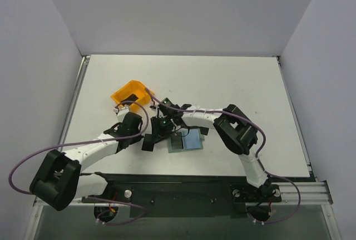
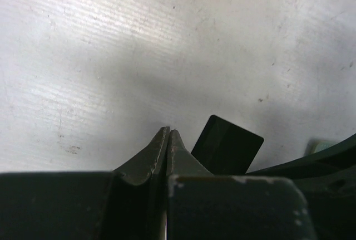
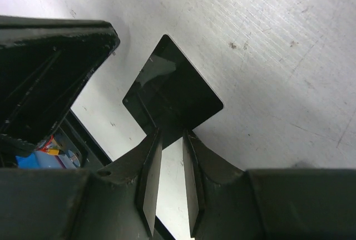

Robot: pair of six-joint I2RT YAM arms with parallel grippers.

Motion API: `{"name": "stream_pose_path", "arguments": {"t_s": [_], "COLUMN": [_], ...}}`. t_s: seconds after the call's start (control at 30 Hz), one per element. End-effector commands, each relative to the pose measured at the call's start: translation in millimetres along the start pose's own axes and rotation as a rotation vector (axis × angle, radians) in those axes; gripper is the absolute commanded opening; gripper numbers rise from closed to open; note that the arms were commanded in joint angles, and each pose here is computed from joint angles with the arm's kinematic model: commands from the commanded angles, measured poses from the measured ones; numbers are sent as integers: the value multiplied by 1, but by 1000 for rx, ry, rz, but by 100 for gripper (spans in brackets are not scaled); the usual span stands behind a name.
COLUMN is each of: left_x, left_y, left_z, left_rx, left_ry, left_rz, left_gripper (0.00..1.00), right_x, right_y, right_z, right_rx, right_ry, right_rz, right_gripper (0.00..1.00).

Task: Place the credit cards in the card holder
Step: Move the credit card to the corner of the board.

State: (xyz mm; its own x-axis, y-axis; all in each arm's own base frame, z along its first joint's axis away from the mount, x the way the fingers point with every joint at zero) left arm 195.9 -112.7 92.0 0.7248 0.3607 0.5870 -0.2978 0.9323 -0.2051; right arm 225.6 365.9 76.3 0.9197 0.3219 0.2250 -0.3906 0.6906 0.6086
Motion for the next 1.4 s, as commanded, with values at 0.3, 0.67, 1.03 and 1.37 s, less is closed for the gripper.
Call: {"name": "stream_pose_path", "arguments": {"t_s": [0.3, 0.67, 1.03, 1.37], "left_x": [32, 5, -21, -54], "left_y": [-24, -6, -2, -6], "left_z": [-11, -10, -6, 7], "left_rx": [-50, -41, -90, -79], "left_ry": [-79, 2, 78, 123], "left_rz": [35, 47, 33, -6], "left_gripper": [0, 0, 0, 0], "right_x": [-31, -29, -27, -34], "right_y": [-46, -42, -36, -40], "right_z": [6, -4, -14, -11], "right_rx": [-187, -115, -77, -107], "right_ry": [-55, -25, 6, 9], "right_rz": [-165, -195, -184, -180], "right_gripper": [18, 15, 15, 15]}}
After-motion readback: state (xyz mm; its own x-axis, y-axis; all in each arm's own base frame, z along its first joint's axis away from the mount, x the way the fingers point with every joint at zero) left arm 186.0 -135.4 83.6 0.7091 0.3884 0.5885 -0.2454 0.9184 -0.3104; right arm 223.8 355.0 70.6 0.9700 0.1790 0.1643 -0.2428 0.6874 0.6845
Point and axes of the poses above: each gripper's point midway between its finger pads, its own z axis back along the fingers, its own y axis along the line the jaws close on, x = y × z, the point moved 9 cm from there along z, back along the fingers, and after that the axes turned 2 degrees about -z, right-handed, at the moved point
